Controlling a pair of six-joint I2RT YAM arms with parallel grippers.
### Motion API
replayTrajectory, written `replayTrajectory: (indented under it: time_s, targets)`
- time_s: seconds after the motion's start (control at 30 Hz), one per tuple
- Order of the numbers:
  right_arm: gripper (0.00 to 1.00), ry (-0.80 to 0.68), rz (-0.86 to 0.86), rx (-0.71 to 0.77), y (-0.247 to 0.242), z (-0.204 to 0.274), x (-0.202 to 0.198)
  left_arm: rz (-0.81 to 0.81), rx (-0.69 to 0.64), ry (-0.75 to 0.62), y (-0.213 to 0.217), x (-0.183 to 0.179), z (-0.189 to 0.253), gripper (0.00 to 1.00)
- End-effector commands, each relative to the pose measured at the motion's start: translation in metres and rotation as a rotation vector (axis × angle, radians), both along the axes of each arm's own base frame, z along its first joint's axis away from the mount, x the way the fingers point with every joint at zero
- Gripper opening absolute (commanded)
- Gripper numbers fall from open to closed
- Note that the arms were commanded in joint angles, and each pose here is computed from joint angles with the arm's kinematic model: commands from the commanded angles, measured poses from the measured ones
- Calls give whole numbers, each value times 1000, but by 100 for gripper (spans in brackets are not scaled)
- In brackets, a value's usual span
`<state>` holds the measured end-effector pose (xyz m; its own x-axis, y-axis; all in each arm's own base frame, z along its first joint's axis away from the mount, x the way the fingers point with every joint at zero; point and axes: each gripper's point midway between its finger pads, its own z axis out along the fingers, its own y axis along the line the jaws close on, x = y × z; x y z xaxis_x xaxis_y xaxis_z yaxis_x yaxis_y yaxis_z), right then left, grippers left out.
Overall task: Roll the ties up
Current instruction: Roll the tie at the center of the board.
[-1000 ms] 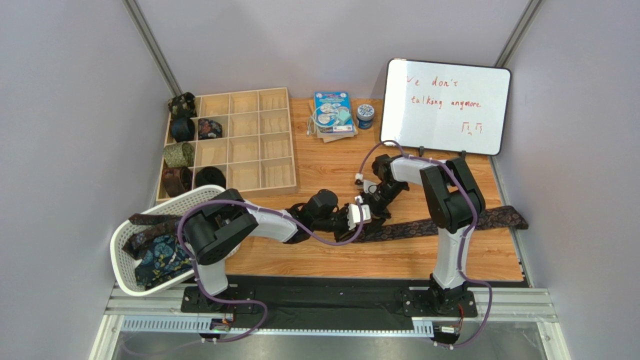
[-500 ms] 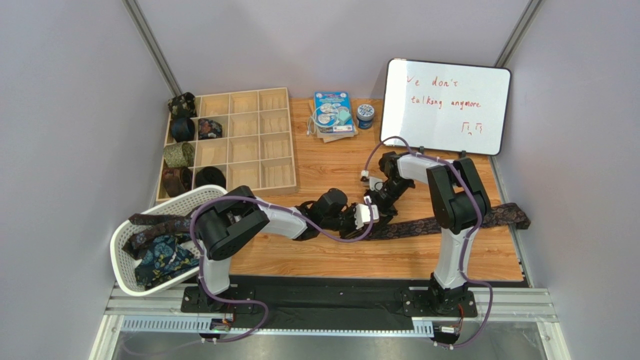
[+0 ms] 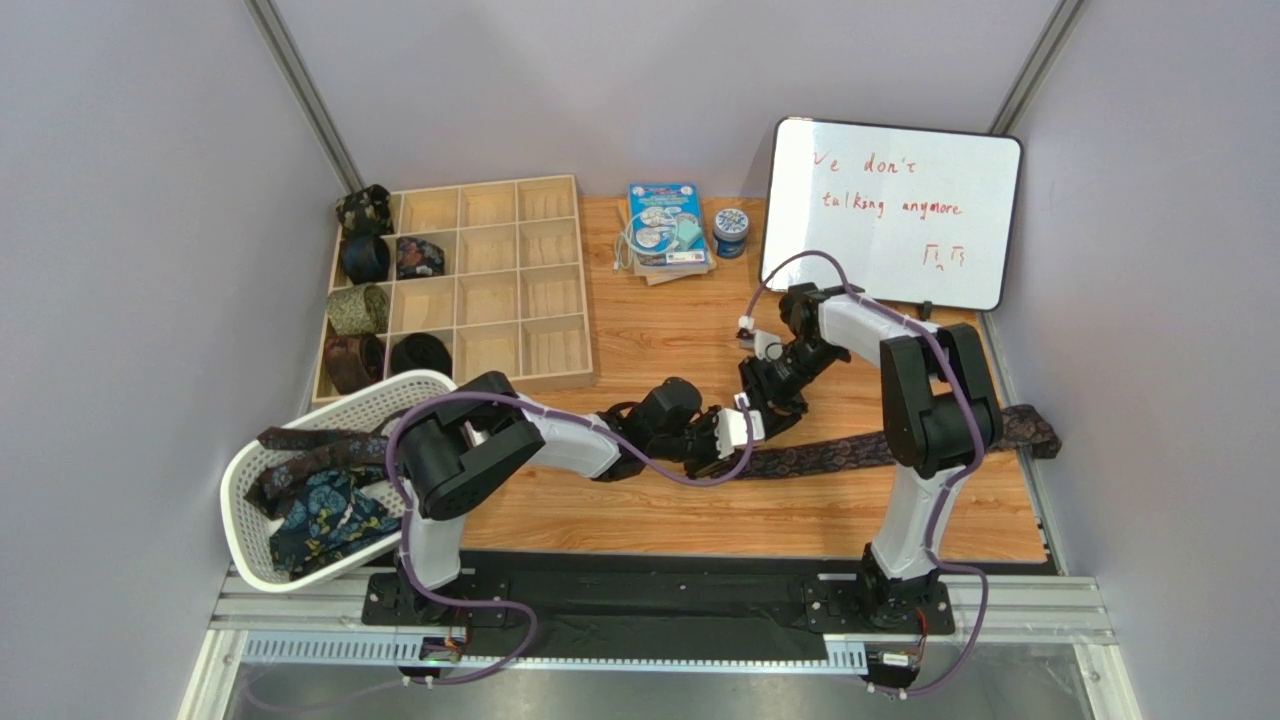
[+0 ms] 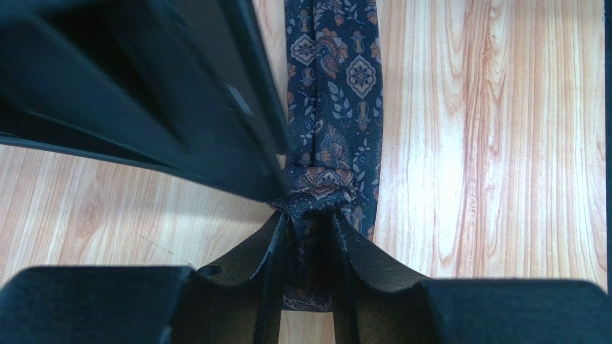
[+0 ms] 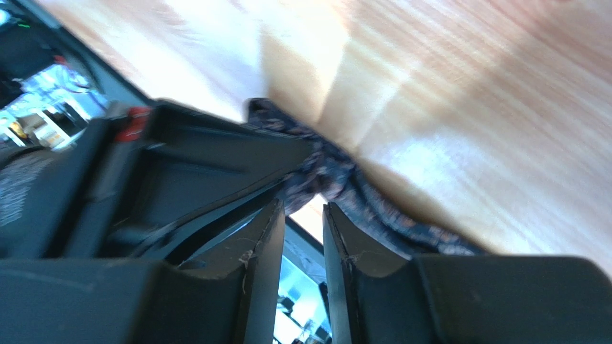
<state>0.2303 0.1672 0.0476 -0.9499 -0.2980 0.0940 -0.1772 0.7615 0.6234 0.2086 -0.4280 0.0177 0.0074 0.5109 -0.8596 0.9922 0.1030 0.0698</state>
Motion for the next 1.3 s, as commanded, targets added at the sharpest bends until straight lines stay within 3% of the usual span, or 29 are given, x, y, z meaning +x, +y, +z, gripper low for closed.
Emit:
replayTrajectory:
  time_s: [0.0, 0.17, 0.53, 0.63, 0.67, 0.73, 0.83, 1.0, 1.07, 1.27]
  targets:
    - [36, -62, -2, 91, 10, 33, 7, 13, 444, 176, 93, -45, -109, 32]
    - [41, -19, -1, 82, 16, 25, -1, 14, 446, 176, 94, -45, -109, 32]
    - [35, -3, -10, -26, 13, -16, -13, 11, 439, 168, 93, -44, -107, 32]
    - [21, 0, -17, -42, 12, -22, -11, 10, 434, 165, 92, -44, -106, 33]
    - [10, -2, -17, -45, 12, -22, -11, 10, 430, 163, 91, -44, -105, 34]
    - [0, -5, -8, -74, 6, -25, -15, 16, 425, 164, 90, -43, -103, 35]
    - [0, -15, 11, -133, -7, -31, -18, 33, 395, 152, 90, -40, -97, 45]
    - [0, -3, 19, -178, -16, -40, -20, 78, 191, 170, 77, -28, -50, 81]
    - [0, -1, 23, -200, -17, -43, -19, 80, 103, 139, 74, -27, -29, 89]
    - [0, 33, 30, -217, -18, -51, -22, 12, 24, 126, 68, -35, -2, 96]
